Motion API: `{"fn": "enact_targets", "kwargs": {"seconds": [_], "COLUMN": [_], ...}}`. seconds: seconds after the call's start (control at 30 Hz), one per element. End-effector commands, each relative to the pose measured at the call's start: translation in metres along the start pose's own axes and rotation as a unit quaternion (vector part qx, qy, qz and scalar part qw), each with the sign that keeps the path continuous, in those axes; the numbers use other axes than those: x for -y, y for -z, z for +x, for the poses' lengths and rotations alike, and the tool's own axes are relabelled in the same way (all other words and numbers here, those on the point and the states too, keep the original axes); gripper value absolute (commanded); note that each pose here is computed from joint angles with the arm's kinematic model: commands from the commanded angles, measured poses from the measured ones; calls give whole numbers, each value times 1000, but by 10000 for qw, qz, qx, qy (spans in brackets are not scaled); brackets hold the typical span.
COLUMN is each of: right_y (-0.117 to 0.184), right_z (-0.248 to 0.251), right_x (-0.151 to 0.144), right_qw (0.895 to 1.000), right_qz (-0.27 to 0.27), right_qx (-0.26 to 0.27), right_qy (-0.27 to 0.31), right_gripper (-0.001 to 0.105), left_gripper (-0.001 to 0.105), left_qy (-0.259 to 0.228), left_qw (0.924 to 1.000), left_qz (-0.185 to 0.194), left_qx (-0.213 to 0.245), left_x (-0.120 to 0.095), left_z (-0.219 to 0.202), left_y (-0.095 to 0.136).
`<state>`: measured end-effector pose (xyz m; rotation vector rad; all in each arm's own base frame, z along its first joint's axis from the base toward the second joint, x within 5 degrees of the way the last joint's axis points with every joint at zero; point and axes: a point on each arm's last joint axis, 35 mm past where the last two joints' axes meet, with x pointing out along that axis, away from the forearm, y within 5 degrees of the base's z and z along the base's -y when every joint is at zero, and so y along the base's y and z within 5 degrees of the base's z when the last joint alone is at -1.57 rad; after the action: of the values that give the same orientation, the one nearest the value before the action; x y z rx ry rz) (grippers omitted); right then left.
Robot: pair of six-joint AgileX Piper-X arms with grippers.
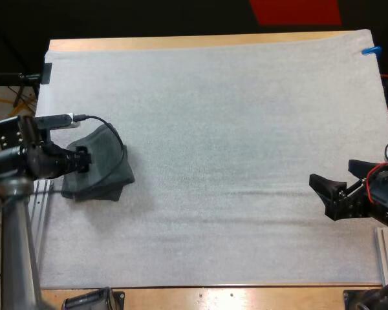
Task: Pick towel from pile fold and stack
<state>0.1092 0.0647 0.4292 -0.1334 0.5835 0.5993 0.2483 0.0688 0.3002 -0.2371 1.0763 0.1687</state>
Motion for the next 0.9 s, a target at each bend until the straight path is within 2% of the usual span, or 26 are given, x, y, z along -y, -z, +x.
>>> {"fn": "enact_targets", "kwargs": {"seconds": [0.0, 0.2, 0.3, 0.37, 0.5, 0.73, 0.87], "right_y": [-2, -6, -8, -9, -7, 3, 9], "right_z": [0, 25, 49, 68, 84, 58, 23], "right_x": [0, 3, 9, 16, 37, 94, 104], "right_qw": [10000, 9994, 9967, 9912, 9838, 9660, 9555], "right_qz": [-54, -9, -126, -269, -152, 273, 675], "right_qx": [55, -332, -690, -1000, -1327, -1412, -1078], "right_qy": [-52, 3, 417, 822, 1192, 2150, 2660], "right_gripper": [77, 77, 77, 77, 77, 77, 77], "left_gripper": [86, 86, 86, 86, 86, 86, 86], "left_qy": [145, 502, 708, 826, 865, 741, 783], "left_qw": [9995, 9914, 9855, 9814, 9762, 9689, 9632], "left_qz": [75, 638, 785, 842, 964, 1116, 1167], "left_qx": [252, 1027, 1330, 1512, 1742, 2079, 2292], "left_x": [6, 34, 45, 50, 51, 47, 47], "left_z": [-14, -66, -88, -100, -115, -135, -146], "left_y": [0, 17, 30, 37, 46, 59, 67]}}
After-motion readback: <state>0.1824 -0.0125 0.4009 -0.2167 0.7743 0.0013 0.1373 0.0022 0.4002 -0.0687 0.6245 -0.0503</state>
